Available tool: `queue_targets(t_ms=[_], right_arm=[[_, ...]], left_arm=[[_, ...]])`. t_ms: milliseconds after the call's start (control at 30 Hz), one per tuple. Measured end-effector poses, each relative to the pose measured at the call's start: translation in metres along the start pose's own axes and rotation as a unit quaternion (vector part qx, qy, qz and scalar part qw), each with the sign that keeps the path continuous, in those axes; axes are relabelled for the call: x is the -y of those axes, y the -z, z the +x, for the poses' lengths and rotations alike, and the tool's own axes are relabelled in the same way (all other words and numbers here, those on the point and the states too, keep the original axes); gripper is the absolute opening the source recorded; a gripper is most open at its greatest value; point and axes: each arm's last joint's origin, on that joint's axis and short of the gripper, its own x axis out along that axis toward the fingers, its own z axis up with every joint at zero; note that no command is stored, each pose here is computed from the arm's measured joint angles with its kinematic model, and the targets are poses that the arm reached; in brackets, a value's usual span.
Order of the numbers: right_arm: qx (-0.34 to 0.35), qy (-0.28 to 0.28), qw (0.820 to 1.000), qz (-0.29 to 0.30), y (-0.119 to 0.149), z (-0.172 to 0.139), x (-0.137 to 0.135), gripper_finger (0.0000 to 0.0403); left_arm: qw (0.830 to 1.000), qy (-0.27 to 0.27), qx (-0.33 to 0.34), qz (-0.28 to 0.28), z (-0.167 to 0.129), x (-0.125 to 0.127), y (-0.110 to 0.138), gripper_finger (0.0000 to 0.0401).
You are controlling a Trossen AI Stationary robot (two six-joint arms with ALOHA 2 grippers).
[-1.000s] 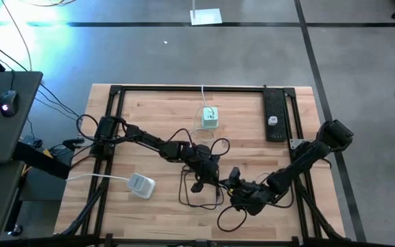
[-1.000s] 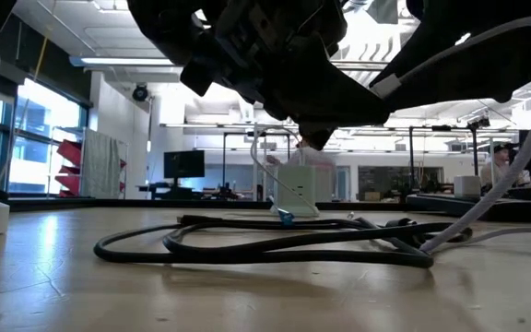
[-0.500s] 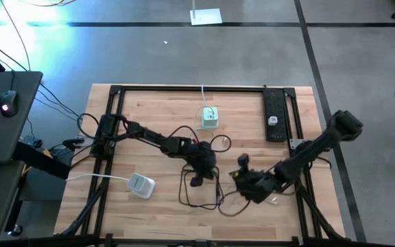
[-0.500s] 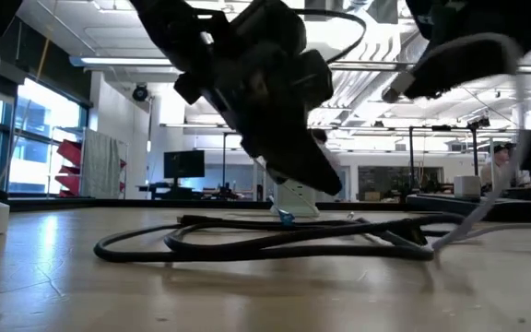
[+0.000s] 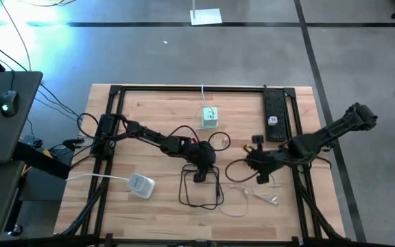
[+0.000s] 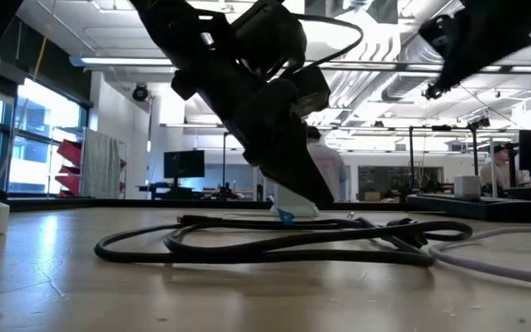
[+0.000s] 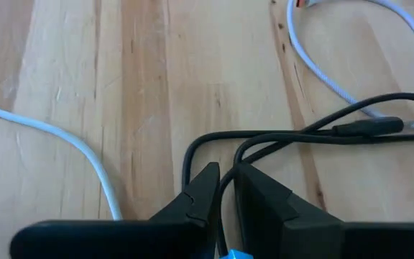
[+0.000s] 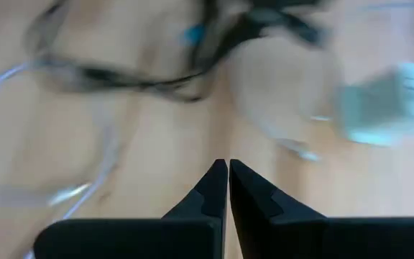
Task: Insert USB
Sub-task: Insert the white charger cable into the white charger adapter
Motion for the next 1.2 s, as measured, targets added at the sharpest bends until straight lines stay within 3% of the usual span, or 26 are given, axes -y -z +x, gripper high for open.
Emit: queue_targets(t_ms=[200,300,467,633,833,1067,1200], right_arm=[[-0.044,-0.094,0.993,-0.055,-0.004,0.034,-0.034,0.0015],[-0.057,-0.148,0.982,-0.098,-0.003,0.05,-0.059,0.0044],[-0.086,-0.165,0.974,-0.132,0.005,0.068,-0.09,0.0113],[-0.078,-0.097,0.973,-0.196,0.011,0.073,-0.109,0.0162],[-0.095,-0.056,0.957,-0.268,0.019,0.086,-0.118,0.0156],[-0.103,0.004,0.907,-0.407,0.024,0.089,-0.12,0.0143],[-0.106,0.008,0.882,-0.459,0.024,0.089,-0.118,0.0142]], left_arm=[[1.0,0.003,0.002,0.024,0.001,0.006,0.0,0.0035],[0.999,0.001,0.004,0.033,0.001,0.008,0.0,0.0035],[0.999,-0.015,0.004,0.034,0.001,0.007,-0.001,0.0035],[0.999,-0.017,0.005,0.033,0.001,0.007,-0.001,0.0035],[0.999,-0.016,0.015,0.03,0.001,0.008,-0.002,0.0035],[0.999,-0.013,0.021,0.033,0.001,0.011,-0.004,0.0035],[0.999,-0.012,0.022,0.038,0.001,0.011,-0.004,0.0035]])
